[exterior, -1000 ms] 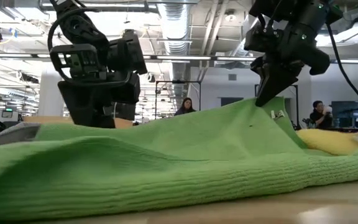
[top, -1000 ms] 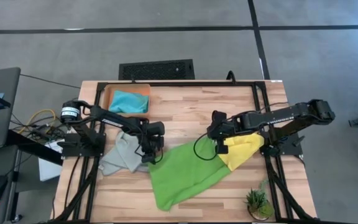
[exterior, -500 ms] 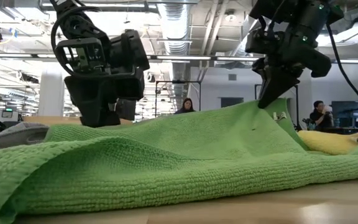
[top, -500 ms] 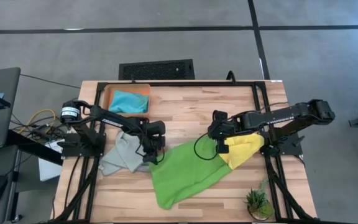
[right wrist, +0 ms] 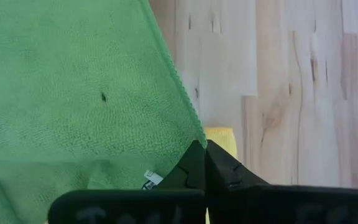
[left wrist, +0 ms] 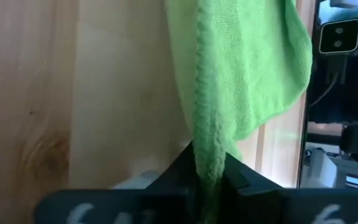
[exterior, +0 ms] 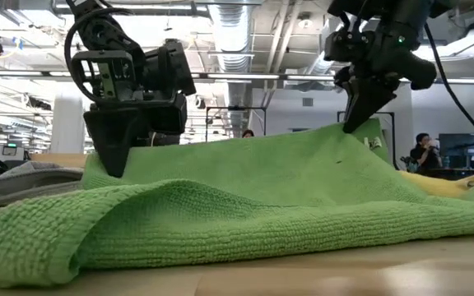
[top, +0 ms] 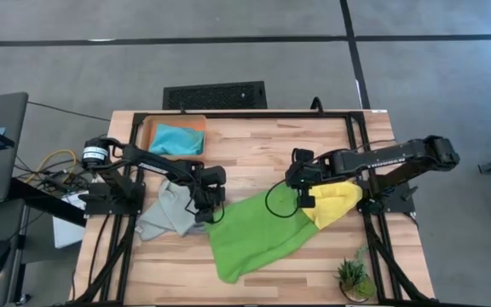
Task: Fold microfiber towels
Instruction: Fold the green microfiber cloth
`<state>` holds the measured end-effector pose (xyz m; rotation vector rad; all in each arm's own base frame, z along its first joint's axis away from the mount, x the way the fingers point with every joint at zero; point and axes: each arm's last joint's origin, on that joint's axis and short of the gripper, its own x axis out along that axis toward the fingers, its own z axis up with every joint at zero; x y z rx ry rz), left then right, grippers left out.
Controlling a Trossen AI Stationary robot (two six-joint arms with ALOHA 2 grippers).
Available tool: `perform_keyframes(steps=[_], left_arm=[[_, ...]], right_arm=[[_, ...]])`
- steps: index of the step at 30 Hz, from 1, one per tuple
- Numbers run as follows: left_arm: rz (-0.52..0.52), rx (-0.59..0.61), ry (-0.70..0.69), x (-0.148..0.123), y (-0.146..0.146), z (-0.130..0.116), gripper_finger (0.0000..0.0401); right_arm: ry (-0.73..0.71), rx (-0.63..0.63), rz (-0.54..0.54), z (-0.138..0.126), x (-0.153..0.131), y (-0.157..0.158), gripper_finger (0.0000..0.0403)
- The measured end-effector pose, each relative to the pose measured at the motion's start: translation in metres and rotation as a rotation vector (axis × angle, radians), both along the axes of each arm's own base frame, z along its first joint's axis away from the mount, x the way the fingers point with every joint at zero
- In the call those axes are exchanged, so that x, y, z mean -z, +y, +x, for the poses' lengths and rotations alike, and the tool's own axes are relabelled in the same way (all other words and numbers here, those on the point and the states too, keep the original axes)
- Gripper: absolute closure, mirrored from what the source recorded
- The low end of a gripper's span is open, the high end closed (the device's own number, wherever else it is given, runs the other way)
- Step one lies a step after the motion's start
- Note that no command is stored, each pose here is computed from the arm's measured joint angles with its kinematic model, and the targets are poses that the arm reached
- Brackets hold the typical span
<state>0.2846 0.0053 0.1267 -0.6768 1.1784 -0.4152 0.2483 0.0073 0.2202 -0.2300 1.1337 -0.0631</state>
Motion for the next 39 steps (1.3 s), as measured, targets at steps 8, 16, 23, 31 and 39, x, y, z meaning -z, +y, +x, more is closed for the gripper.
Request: perform_keyframes(steps=[8, 16, 23, 31, 39], left_arm=[[0.121, -0.023, -0.036, -0.037, 0.003, 0.001, 0.04], [0.451, -0.145, -0.034, -0.093, 0.012, -0.003, 0.0401], [0.597, -0.185, -0.163, -0.149, 0.016, -0.006, 0.0401], [0.951, -0.364, -0.125, -0.184, 0.027, -0.012, 0.0401], [1.099, -0.427, -0.125, -0.194, 0.031, -0.012, 0.0401]], right_arm=[[-0.014, 0.046, -0.097, 0.004, -0.018, -0.003, 0.0394], [-0.062, 0.109, -0.211, 0.009, -0.043, -0.009, 0.0394], [-0.114, 0.105, -0.261, 0.014, -0.067, -0.009, 0.0392], [-0.15, 0.268, -0.541, 0.014, -0.085, -0.018, 0.0394], [-0.155, 0.305, -0.614, 0.014, -0.089, -0.019, 0.0393]])
